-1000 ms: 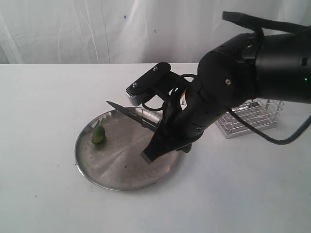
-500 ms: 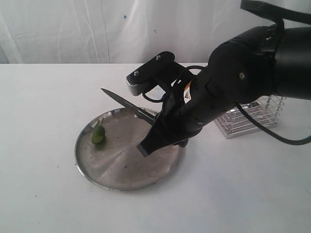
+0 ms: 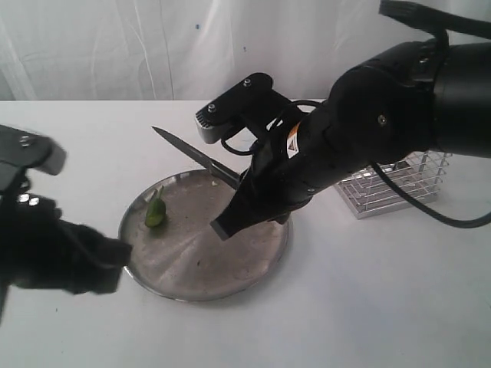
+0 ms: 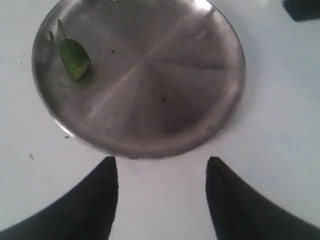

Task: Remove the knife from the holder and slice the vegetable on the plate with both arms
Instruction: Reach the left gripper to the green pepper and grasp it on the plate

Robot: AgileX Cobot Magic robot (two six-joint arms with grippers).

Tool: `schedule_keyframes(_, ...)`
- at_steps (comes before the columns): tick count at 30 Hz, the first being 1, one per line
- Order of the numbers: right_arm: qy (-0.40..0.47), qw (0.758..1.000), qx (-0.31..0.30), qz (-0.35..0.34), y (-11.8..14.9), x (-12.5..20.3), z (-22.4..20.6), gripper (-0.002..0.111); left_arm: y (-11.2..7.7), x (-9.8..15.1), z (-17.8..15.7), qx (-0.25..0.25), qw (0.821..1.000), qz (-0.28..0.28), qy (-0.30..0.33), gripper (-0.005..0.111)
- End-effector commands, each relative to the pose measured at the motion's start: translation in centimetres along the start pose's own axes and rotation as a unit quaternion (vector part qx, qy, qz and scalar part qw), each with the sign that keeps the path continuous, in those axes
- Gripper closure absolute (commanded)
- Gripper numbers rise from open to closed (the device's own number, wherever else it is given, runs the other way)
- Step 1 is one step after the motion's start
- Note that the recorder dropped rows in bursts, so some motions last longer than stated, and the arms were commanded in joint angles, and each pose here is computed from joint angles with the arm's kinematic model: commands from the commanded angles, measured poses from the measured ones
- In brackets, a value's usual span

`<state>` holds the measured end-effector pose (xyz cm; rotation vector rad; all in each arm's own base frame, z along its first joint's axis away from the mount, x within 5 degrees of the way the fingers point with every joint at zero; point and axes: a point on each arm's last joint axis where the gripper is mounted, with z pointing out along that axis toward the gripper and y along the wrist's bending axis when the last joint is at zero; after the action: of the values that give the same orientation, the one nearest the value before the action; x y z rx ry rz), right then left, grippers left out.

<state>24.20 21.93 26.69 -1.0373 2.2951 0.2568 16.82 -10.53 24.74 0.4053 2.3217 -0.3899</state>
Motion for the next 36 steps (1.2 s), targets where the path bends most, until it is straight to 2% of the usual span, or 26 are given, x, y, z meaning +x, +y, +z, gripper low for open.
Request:
schedule_keyframes(1,-0.019,1.000,0.002,-0.003,0.0,-0.3,-0.8,0.108,1.3,-2.5,5.3,-0.028,0.997,-0.078,-0.001,0.049)
schedule_keyframes(3,-0.032,0.999,0.005,-0.001,-0.2,-0.5,-1.4,0.108,2.4,-3.4,7.5,-0.049,0.992,-0.113,0.024,0.049)
schedule_keyframes(5,-0.048,0.999,0.012,0.005,-0.7,-0.6,-2.4,0.108,2.7,-4.1,9.2,-0.058,0.990,-0.117,0.045,0.049)
schedule_keyframes(13,-0.069,0.997,0.038,0.018,-2.7,-0.5,-4.5,0.108,3.0,-7.1,12.9,-0.068,0.991,-0.101,0.064,0.049)
schedule_keyframes(15,-0.070,0.997,0.039,0.011,-2.8,-0.5,-4.6,0.108,3.2,-7.5,13.8,-0.078,0.991,-0.078,0.081,0.049)
schedule_keyframes(19,-0.069,0.997,0.040,0.002,-2.8,-0.5,-4.6,0.108,3.7,-7.7,15.2,-0.104,0.986,-0.044,0.125,0.049)
schedule_keyframes(22,-0.071,0.997,0.040,0.000,-2.8,-0.5,-4.6,0.108,3.8,-8.0,15.9,-0.109,0.985,-0.037,0.131,0.049)
schedule_keyframes(29,-0.078,0.996,0.042,-0.004,-2.8,-0.7,-4.6,0.108,4.5,-8.5,17.0,-0.145,0.981,-0.045,0.123,0.049)
schedule_keyframes(32,-0.081,0.996,0.043,-0.009,-2.9,-0.7,-4.6,0.108,5.0,-8.1,17.5,-0.166,0.976,-0.050,0.130,0.049)
schedule_keyframes(36,-0.091,0.995,0.046,-0.011,-2.9,-0.9,-4.7,0.108,5.2,-7.3,18.5,-0.167,0.974,-0.047,0.143,0.049)
